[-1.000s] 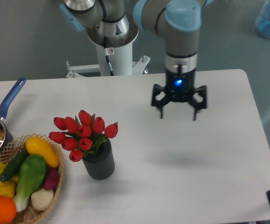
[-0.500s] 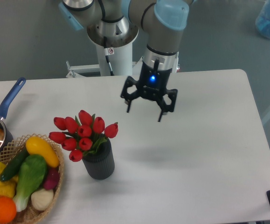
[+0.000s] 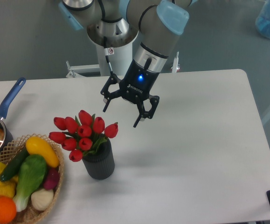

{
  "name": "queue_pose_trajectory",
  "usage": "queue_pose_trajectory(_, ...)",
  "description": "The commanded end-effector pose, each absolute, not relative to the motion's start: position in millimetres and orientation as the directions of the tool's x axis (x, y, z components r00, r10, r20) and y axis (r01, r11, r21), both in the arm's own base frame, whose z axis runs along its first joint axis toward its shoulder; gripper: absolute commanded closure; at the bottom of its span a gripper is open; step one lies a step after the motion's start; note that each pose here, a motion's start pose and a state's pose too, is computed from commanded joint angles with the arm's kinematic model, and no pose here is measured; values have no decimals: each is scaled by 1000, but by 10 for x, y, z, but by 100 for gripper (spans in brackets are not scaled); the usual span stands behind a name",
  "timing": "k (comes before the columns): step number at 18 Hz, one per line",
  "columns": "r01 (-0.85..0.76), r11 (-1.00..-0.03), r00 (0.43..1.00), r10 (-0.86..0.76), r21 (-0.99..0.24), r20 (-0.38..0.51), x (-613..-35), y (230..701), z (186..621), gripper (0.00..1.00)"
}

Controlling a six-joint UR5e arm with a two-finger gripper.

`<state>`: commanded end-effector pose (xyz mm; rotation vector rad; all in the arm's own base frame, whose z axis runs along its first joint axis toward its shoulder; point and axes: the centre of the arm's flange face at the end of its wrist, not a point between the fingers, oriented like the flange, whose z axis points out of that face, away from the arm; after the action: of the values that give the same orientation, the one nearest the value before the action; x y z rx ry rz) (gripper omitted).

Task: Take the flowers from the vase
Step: 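Lower the open gripper around the tulip stems above the vase rim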

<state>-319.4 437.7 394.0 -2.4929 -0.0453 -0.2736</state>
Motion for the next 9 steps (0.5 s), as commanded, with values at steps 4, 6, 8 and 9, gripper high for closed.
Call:
queue_pose_trajectory(4,-72,-801,970,-195,-594,146,-3050,4368,3702,0)
queue_pose_trajectory(6,-106,-789,963,-234,-606,137,-3006,4398,3673,0)
queue_pose_trajectory(8,-115,-778,960,-246,-618,132,-3004,4409,3679,0)
queue_pose_trajectory(9,-128,-775,958,-258,-620,125,-2991,4428,3669,0)
